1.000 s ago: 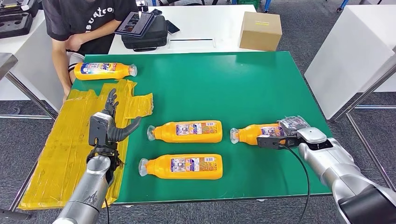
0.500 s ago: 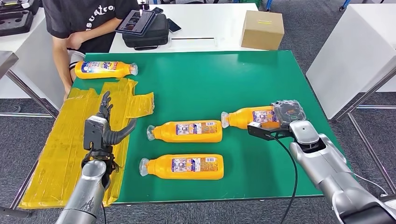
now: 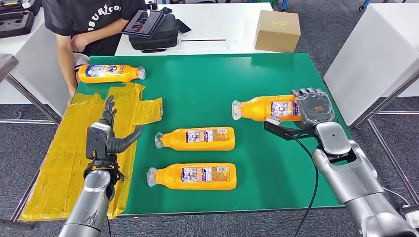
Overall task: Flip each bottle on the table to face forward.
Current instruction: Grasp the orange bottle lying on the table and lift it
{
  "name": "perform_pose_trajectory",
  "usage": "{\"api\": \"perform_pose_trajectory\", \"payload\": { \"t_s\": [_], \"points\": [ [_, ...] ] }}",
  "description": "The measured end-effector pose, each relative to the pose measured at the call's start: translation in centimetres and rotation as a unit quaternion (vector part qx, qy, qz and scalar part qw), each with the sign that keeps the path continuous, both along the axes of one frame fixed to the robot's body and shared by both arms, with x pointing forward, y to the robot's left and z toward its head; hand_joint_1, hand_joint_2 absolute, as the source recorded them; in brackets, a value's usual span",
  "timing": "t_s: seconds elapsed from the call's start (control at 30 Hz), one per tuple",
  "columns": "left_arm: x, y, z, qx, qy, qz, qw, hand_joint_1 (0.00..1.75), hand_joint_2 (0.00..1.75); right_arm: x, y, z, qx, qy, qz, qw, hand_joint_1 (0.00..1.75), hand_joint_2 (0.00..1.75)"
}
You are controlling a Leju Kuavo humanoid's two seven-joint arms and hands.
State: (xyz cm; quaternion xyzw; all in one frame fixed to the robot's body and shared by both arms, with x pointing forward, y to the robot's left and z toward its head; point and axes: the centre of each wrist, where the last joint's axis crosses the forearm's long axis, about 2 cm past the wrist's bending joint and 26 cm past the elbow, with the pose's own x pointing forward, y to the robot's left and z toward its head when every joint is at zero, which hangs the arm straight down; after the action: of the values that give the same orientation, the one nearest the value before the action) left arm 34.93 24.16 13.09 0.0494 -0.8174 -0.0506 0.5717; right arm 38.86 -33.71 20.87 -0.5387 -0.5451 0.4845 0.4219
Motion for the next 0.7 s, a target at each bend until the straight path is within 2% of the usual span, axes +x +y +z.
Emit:
{"api": "perform_pose_trajectory", "payload": {
  "t_s": [0.13, 0.23, 0.43, 0.7],
  "points": [
    [-0.1, -0.3, 0.3, -0.003, -0.003, -0.006, 1.000, 0.00, 1.75, -0.3, 1.9, -0.4, 0.112, -0.027, 0.049, 0.992, 1.75, 1.75],
    [-0.1, -0.6, 0.5, -0.005, -0.005, -0.013, 1.000, 0.00, 1.75, -0.8, 3.3, -1.1, 0.218, -0.041, 0.091, 0.971, 1.75, 1.75],
    [-0.3, -1.2, 0.8, -0.008, -0.011, -0.028, 0.999, 0.00, 1.75, -1.7, 5.9, -2.8, 0.400, -0.077, 0.151, 0.901, 1.75, 1.75],
    [-0.6, -2.3, 2.0, -0.021, -0.031, -0.056, 0.998, 0.00, 1.75, -1.9, 10.5, -4.1, 0.544, -0.061, 0.171, 0.819, 1.75, 1.75]
  ]
}}
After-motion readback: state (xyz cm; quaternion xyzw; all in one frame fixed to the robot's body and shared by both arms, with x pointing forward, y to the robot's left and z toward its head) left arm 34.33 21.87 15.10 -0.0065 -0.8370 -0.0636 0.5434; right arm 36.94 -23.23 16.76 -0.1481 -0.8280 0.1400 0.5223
